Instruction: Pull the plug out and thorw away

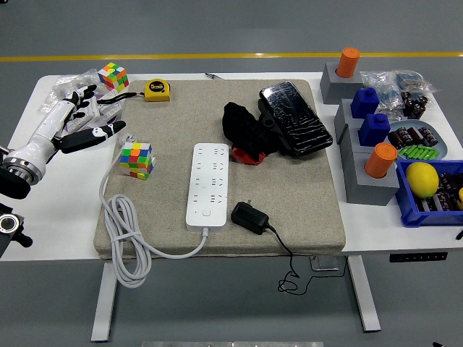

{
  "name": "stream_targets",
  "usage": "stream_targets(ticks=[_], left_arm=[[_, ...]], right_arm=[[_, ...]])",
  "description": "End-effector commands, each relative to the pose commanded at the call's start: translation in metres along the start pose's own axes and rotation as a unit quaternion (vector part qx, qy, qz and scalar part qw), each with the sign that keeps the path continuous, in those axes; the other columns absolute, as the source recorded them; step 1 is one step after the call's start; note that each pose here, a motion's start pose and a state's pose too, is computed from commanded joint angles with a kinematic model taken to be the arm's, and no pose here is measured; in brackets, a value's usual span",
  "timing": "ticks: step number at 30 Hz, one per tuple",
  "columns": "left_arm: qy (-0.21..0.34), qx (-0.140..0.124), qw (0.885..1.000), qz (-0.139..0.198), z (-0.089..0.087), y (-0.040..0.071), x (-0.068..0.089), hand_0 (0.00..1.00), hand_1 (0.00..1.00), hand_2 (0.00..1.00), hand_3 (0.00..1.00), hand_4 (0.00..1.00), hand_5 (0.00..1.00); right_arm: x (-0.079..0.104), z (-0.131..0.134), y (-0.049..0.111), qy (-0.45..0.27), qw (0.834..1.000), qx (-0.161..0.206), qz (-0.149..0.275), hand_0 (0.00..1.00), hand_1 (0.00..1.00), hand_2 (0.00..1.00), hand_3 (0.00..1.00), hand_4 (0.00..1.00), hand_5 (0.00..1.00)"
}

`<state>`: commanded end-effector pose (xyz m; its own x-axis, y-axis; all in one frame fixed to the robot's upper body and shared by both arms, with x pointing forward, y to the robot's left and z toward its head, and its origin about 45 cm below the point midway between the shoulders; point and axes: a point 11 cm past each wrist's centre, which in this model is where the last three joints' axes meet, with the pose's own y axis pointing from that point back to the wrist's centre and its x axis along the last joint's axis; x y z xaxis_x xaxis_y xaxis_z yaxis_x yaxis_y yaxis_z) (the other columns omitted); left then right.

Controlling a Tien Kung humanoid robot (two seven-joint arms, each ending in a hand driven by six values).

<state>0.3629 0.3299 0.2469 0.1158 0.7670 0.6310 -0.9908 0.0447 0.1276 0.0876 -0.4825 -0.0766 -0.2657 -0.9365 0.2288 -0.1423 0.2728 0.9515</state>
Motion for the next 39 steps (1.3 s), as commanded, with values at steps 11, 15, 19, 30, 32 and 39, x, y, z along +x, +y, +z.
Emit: stream_targets(ticks=[11,15,19,30,32,39], left_arm=[[0.0,0.0,1.0,0.0,0.0,0.0,0.0,0.867,0.968,0.99,0.998,0.953,0.544],[0.0,0.0,1.0,0.0,0.0,0.0,0.0,0.867,0.968,0.99,0.998,0.953,0.544],[0.0,0.0,1.0,0.0,0.0,0.0,0.0,0.867,0.968,0.99,0.998,0.953,0.544],[0.0,0.0,1.0,0.0,0.0,0.0,0.0,0.867,0.968,0.99,0.998,0.953,0.544],[0.0,0.0,1.0,0.0,0.0,0.0,0.0,0.867,0.968,0.99,0.998,0.953,0.544],[0.0,0.0,1.0,0.0,0.0,0.0,0.0,0.867,0.968,0.99,0.998,0.953,0.544]], right_arm=[[0.0,0.0,0.0,0.0,1.0,0.0,0.0,0.658,0.696,0.705,0.674,0.998,0.5],[0.0,0.0,0.0,0.0,1.0,0.0,0.0,0.658,0.696,0.705,0.674,0.998,0.5],[0.0,0.0,0.0,0.0,1.0,0.0,0.0,0.658,0.696,0.705,0.674,0.998,0.5],[0.0,0.0,0.0,0.0,1.0,0.0,0.0,0.658,0.696,0.705,0.674,0.998,0.5],[0.0,0.0,0.0,0.0,1.0,0.0,0.0,0.658,0.696,0.705,0.674,0.998,0.5],[0.0,0.0,0.0,0.0,1.0,0.0,0.0,0.658,0.696,0.705,0.674,0.998,0.5]])
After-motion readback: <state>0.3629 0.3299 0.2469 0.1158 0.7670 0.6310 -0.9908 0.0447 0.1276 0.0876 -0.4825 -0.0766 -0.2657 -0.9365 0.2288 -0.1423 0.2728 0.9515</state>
